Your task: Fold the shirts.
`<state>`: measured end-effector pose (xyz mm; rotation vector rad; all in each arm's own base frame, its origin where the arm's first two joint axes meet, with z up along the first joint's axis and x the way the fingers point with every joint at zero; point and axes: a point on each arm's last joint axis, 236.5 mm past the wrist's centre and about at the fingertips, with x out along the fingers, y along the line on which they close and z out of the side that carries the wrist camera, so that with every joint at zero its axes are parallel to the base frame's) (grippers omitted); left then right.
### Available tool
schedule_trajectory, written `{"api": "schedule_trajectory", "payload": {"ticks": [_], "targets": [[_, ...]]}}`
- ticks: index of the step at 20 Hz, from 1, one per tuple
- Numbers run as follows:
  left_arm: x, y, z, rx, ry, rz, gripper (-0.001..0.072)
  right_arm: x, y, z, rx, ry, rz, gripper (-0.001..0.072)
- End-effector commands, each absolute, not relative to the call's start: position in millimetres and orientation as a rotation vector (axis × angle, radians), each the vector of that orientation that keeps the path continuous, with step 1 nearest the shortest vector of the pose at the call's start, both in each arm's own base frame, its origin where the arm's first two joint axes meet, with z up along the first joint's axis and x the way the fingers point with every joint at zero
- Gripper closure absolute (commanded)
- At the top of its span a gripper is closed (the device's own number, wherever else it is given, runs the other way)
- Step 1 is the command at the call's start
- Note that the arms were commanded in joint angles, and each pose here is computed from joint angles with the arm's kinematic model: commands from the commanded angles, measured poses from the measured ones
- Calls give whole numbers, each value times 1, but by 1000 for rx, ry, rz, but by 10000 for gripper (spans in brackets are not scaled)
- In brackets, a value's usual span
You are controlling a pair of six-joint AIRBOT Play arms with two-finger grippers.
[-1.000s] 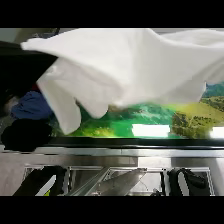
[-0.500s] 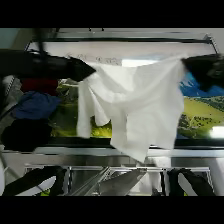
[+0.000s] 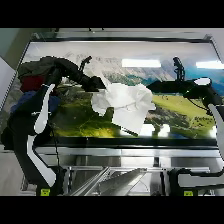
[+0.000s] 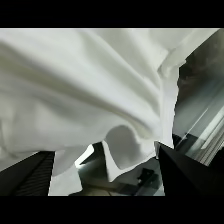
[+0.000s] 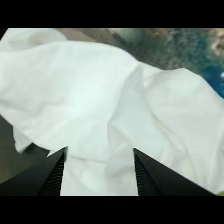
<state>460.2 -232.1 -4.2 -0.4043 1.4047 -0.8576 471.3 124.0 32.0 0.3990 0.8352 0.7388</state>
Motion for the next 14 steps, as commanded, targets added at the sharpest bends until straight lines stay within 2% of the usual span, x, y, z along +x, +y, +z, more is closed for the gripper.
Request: {"api": "schedule_trajectory", "payload": {"ticks": [1, 3, 6, 11, 14], "targets": [[465, -198, 12, -456, 1449, -844, 7, 490, 67, 47, 444, 784, 606, 183], [447, -191, 24, -458, 1478, -854, 7, 481, 32, 54, 450, 789, 564, 183], [402, -198, 15, -466, 1544, -867, 7, 450, 2, 13, 436, 951, 513, 182], [339, -210, -62, -462, 1616, -719, 7, 412, 14, -58, 483, 1141, 522, 183], [323, -219, -92, -461, 1635, -679, 7, 408, 34, -83, 524, 1202, 561, 183]]}}
